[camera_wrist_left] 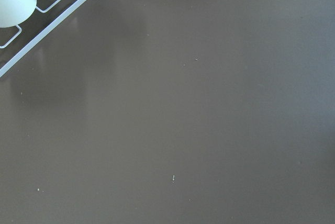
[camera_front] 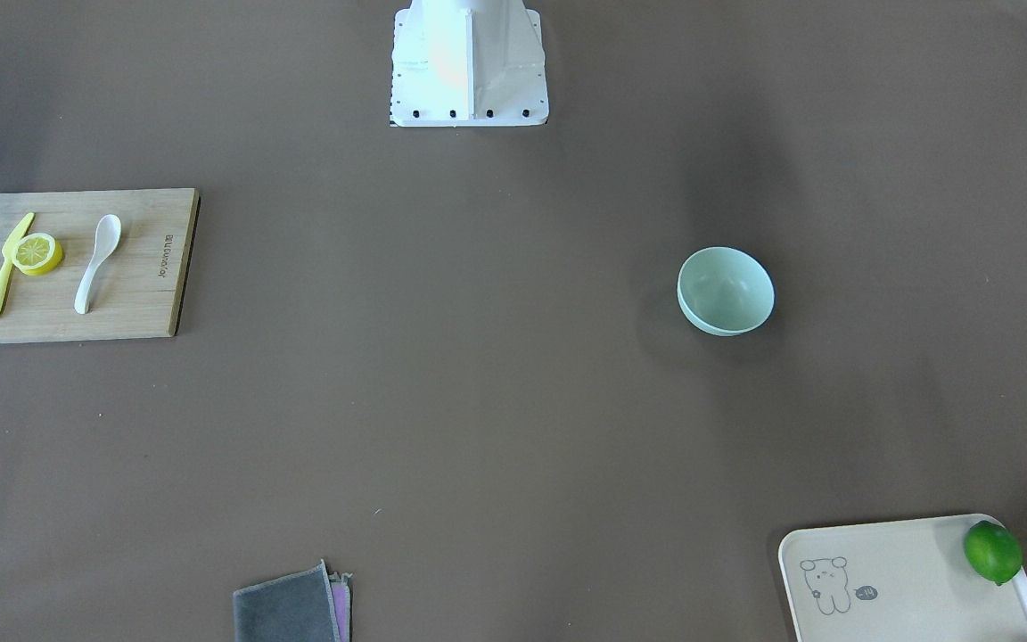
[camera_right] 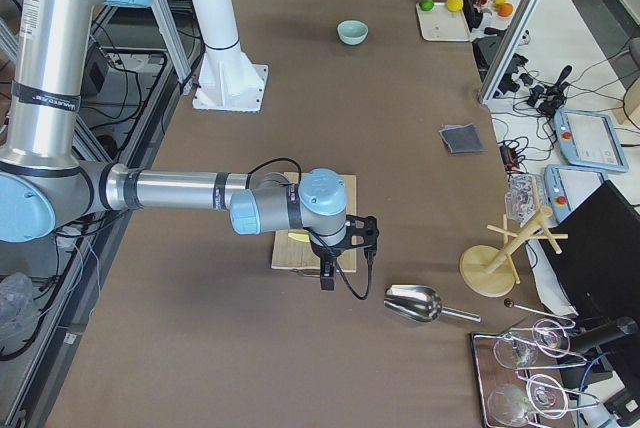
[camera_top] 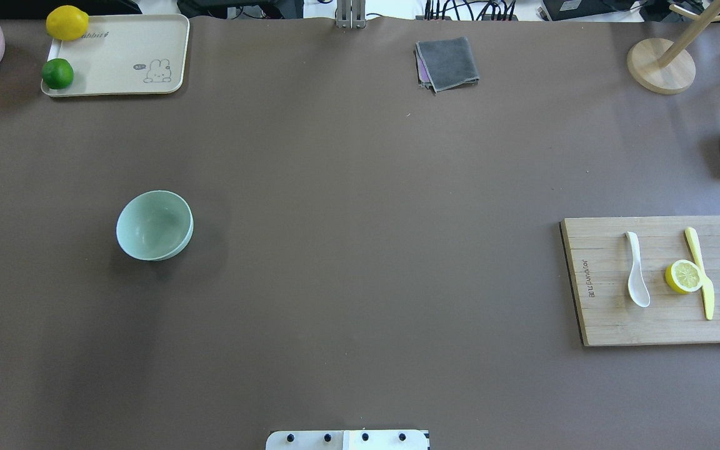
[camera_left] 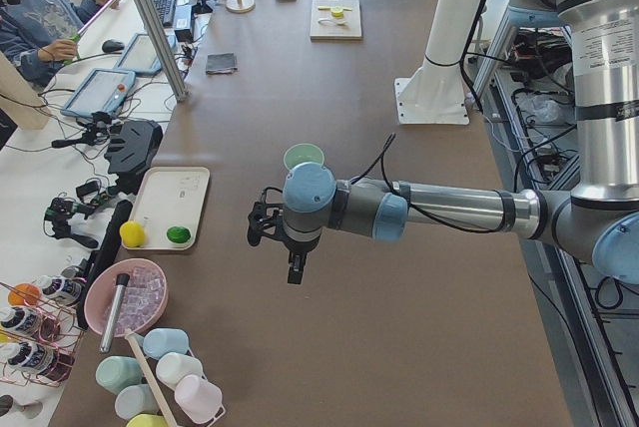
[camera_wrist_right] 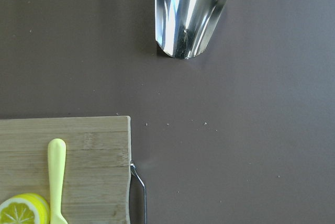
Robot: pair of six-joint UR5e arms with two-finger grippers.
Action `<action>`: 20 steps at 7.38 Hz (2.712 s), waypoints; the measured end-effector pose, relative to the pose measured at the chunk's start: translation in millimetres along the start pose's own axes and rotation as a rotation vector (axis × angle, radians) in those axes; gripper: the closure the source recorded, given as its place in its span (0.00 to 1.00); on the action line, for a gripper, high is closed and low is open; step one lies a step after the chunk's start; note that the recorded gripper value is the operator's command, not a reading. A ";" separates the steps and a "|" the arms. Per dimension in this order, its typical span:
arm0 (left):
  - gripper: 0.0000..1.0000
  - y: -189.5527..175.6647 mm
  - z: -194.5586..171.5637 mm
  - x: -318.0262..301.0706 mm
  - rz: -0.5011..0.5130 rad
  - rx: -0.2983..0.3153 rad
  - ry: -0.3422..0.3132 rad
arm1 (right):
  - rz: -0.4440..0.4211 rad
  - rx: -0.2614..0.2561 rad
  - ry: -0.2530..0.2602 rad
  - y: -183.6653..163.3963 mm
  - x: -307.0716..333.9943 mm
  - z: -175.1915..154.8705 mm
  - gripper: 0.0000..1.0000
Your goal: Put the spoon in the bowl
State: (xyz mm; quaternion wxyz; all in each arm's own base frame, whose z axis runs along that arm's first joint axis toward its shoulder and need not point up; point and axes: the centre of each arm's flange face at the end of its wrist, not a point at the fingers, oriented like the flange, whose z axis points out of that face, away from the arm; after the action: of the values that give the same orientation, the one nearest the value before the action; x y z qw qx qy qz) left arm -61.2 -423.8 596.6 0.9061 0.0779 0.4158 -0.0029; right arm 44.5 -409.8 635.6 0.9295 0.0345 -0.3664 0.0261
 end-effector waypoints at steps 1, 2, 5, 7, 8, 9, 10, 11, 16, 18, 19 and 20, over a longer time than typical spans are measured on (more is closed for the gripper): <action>0.03 4.0 2.6 -2.6 -0.008 -0.008 0.000 | 0.003 -0.003 0.001 -0.1 0.3 0.3 0.00; 0.02 12.9 6.8 -7.5 -0.022 -0.022 -0.002 | 0.005 -0.006 0.001 0.0 0.5 0.6 0.00; 0.02 38.4 19.0 -19.7 -0.070 -0.078 -0.013 | 0.009 -0.010 -0.002 0.0 0.9 1.4 0.00; 0.02 44.9 22.0 -22.5 -0.088 -0.094 -0.012 | 0.011 -0.011 -0.010 1.2 1.3 2.8 0.00; 0.02 45.6 22.1 -21.7 -0.090 -0.095 -0.008 | 0.010 -0.010 -0.013 2.4 1.6 3.4 0.00; 0.02 45.3 21.3 -20.2 -0.087 -0.093 -0.004 | 0.012 -0.012 -0.019 3.8 1.8 4.2 0.00; 0.02 45.2 20.4 -18.8 -0.084 -0.090 -0.003 | 0.013 -0.015 -0.031 4.6 0.7 4.9 0.00; 0.02 44.8 19.3 -17.5 -0.081 -0.087 -0.002 | 0.015 -0.016 -0.043 4.6 -1.5 4.5 0.00; 0.02 27.7 10.2 17.7 0.029 -0.008 0.076 | -0.028 -0.002 -0.116 3.5 -19.3 2.7 0.00; 0.03 5.1 38.4 85.7 0.041 -0.012 0.131 | -0.060 0.003 -0.124 3.0 -28.2 6.5 0.00; 0.03 -4.9 57.0 129.6 0.017 -0.018 0.150 | -0.070 0.001 -0.123 2.8 -31.0 8.7 0.00; 0.03 -9.3 78.6 169.8 0.020 -0.022 0.145 | -0.075 -0.002 -0.121 2.6 -32.7 10.3 0.00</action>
State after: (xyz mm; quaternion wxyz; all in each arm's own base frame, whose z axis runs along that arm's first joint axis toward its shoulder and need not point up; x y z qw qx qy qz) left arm 108.4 -434.2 517.7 0.8743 0.0721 0.4797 0.0164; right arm 13.4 -408.8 620.9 0.9060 0.0488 -0.4202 -0.0111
